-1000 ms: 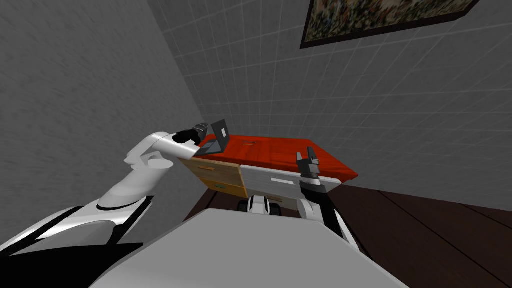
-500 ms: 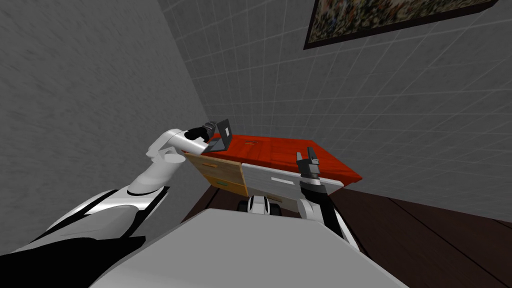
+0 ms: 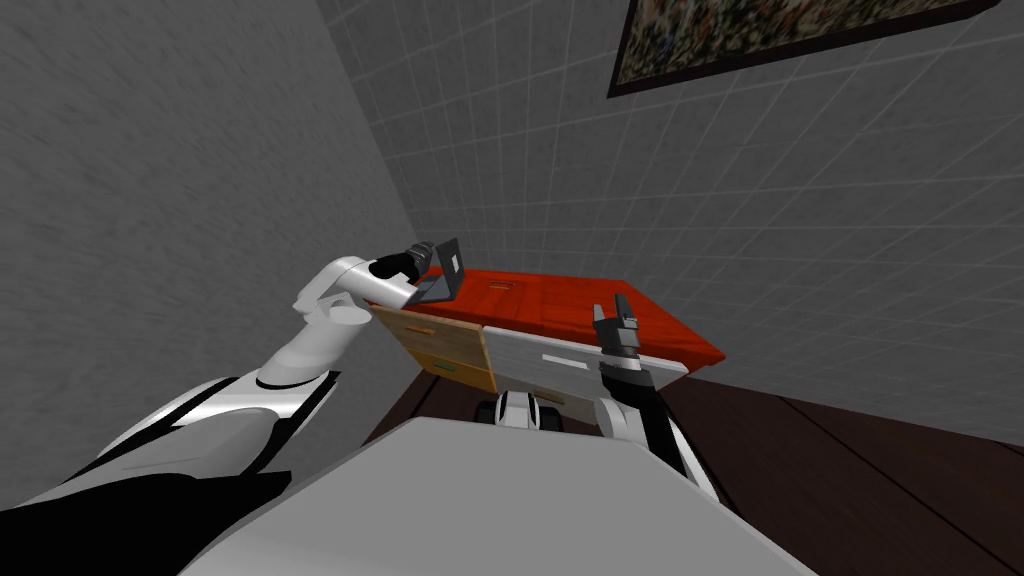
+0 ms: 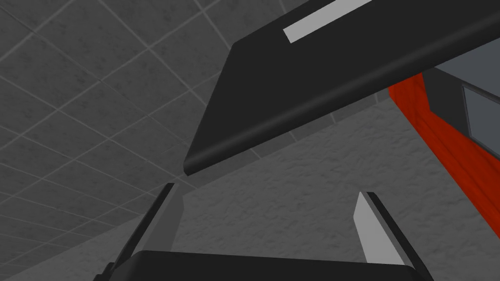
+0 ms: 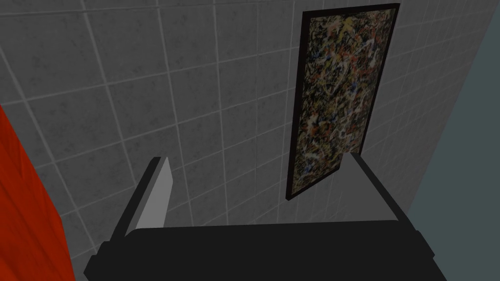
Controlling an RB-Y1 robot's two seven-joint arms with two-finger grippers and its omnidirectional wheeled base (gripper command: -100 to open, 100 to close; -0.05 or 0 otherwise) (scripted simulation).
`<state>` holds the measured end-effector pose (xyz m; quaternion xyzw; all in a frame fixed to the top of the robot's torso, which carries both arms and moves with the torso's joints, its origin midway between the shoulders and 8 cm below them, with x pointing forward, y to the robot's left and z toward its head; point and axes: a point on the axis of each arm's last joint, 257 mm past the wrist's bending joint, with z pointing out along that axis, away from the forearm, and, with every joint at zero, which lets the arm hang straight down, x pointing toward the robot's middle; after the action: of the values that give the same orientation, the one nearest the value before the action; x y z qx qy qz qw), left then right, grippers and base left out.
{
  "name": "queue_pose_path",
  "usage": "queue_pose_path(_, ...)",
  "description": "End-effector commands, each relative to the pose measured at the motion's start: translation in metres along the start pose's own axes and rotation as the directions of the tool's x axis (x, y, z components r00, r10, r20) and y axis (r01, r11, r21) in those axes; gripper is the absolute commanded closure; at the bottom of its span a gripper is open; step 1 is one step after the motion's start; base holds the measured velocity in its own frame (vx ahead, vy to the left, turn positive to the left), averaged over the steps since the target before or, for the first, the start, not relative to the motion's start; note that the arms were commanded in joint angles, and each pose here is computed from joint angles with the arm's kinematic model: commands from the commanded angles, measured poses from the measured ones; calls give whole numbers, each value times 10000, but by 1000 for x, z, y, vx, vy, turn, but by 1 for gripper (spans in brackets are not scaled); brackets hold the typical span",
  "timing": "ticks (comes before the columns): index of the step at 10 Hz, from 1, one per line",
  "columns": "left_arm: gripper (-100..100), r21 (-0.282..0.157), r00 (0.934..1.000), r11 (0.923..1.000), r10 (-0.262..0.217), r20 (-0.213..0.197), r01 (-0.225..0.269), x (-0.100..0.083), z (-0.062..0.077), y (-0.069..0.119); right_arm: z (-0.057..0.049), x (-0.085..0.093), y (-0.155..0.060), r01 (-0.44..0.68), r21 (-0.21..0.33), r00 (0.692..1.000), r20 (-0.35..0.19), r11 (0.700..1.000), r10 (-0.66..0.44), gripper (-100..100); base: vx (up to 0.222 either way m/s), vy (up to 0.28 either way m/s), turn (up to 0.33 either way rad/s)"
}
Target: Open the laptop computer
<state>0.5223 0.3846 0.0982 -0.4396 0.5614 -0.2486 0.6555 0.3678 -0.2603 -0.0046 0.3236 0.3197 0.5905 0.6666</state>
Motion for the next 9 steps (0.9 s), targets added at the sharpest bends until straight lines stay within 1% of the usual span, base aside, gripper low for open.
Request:
queue_pose_path(1, -100, 0, 10000, 10000, 0, 0, 0, 0, 0, 0, 0, 0, 0, 0, 0, 10000, 0, 10000, 0, 0, 7, 9, -26)
queue_pose_path(3, -100, 0, 10000, 10000, 0, 0, 0, 0, 0, 0, 0, 0, 0, 0, 0, 10000, 0, 10000, 0, 0, 3, 9, -23)
queue_pose_path(4, 100, 0, 10000, 10000, 0, 0, 0, 0, 0, 0, 0, 0, 0, 0, 0, 10000, 0, 10000, 0, 0, 0, 0, 0)
queue_pose_path(5, 100, 38, 9969, 9969, -780, -84, 780, 1, 8, 3, 0, 0, 0, 0, 0, 10000, 0, 10000, 0, 0, -31, 51, 48)
queue_pose_path(6, 100, 43, 9931, 9931, -1168, -128, 1168, 1, 11, 5, 0, 0, 0, 1, 0, 10000, 0, 10000, -1, 0, -58, 71, 44)
queue_pose_path(7, 100, 45, 9877, 9878, -1554, -172, 1555, 2, 15, 7, 0, 0, 0, 1, 0, 10000, -1, 10000, -1, 0, -50, 59, 33)
queue_pose_path(8, 100, 42, 9808, 9810, -1939, -214, 1940, 3, 19, 9, 0, 0, 0, 1, 0, 10000, -1, 10000, -1, 0, -50, 47, 32)
queue_pose_path(9, 100, 36, 9723, 9726, -2322, -254, 2323, 3, 23, 11, 0, 0, 0, 1, 0, 10000, 0, 10000, -1, 0, -44, 48, 33)
